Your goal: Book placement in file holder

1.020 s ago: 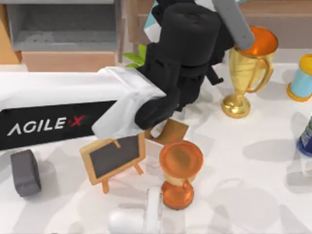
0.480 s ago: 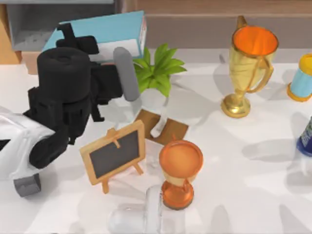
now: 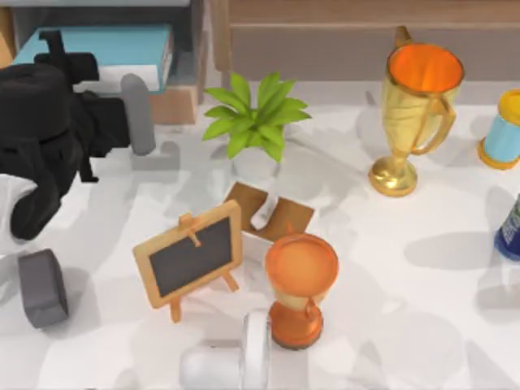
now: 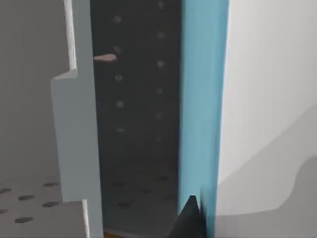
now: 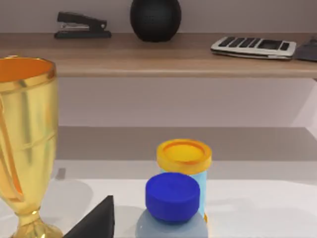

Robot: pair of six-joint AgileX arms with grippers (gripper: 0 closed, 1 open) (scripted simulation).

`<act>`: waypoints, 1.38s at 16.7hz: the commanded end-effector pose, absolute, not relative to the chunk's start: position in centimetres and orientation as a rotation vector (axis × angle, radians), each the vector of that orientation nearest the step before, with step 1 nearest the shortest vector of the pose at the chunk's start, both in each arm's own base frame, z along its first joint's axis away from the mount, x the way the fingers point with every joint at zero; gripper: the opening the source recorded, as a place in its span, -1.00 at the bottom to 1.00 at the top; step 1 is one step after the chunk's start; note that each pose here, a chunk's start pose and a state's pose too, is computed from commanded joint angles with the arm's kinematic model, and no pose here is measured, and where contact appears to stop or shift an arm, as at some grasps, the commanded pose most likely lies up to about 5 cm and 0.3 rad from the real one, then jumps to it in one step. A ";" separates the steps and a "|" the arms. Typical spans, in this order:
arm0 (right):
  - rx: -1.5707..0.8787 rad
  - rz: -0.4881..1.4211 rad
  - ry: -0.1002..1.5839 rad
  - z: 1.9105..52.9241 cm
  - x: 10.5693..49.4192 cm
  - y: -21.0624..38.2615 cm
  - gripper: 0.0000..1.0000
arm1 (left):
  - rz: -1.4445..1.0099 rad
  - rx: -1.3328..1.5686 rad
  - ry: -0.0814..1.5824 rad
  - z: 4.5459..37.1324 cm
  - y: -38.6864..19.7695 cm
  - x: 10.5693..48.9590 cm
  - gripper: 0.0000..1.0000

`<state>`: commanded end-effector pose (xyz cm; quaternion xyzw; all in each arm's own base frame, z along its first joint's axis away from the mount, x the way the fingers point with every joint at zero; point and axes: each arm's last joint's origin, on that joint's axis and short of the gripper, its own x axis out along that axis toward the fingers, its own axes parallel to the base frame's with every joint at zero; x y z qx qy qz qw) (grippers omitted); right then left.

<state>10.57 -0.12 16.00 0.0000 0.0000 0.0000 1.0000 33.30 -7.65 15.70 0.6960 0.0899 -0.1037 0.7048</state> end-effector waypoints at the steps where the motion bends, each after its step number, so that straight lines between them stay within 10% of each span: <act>1: 0.000 0.000 0.000 16.0 10.6 -0.1 1.00 | -0.236 1.556 0.193 15.5 -7.4 33.8 -1.00; 21: 0.000 0.000 0.000 16.0 10.6 -0.1 1.00 | -0.242 1.562 0.186 14.8 -7.3 37.2 -1.00; 23: 0.000 0.000 0.000 16.0 10.6 -0.1 1.00 | -0.242 1.562 0.186 14.8 -7.3 37.2 -0.70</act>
